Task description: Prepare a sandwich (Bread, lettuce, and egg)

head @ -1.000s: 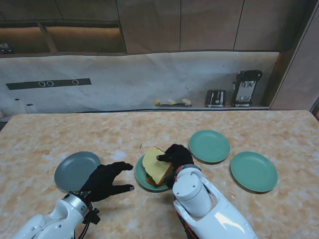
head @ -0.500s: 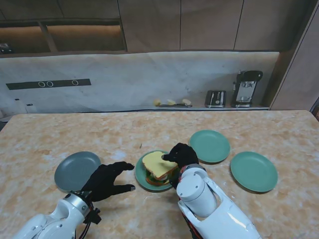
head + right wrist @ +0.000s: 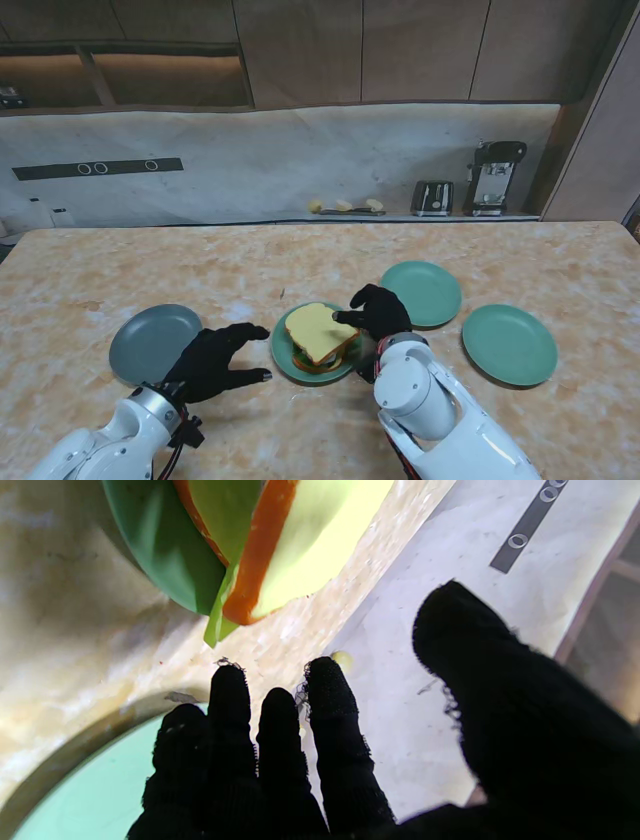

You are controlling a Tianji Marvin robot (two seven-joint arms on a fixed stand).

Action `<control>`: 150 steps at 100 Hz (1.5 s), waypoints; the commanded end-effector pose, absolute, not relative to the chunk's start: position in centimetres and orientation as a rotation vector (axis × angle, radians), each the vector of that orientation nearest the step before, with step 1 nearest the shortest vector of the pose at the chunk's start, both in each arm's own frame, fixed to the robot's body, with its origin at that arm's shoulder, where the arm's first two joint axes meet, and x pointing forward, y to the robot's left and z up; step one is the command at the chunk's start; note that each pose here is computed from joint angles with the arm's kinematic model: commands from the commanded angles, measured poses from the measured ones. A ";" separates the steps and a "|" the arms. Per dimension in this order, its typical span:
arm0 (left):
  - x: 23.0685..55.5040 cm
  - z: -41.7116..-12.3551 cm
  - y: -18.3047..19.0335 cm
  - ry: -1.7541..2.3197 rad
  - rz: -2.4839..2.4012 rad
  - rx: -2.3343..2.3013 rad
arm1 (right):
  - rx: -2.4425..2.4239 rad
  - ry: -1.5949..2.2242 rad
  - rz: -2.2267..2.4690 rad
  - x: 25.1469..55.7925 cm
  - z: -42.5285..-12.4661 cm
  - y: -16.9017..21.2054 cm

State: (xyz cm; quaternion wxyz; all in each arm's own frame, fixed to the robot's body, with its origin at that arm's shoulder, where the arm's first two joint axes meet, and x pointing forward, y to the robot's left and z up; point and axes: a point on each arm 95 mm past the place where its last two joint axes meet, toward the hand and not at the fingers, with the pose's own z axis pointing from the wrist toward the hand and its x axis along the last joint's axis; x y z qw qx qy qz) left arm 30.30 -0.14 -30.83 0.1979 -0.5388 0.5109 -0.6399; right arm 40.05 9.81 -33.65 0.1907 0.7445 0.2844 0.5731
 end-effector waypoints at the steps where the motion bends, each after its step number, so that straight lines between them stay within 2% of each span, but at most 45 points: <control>1: 30.4 -31.0 -0.2 1.429 -1.788 -1.523 | 2.085 0.812 1.636 39.7 -33.4 8.8; 39: 31.2 -30.9 -0.1 1.362 -1.795 -1.537 | 1.961 0.921 1.780 37.9 -31.8 3.4; 66: 32.1 -31.4 0.5 1.390 -1.821 -1.580 | 1.860 1.070 1.859 36.1 -31.3 0.9; 112: 31.6 -33.1 0.8 1.435 -1.816 -1.638 | 1.757 1.342 1.765 31.7 -34.1 -2.8; 150: 31.1 -34.2 0.7 1.435 -1.808 -1.647 | 1.743 1.348 1.722 30.5 -35.0 -3.3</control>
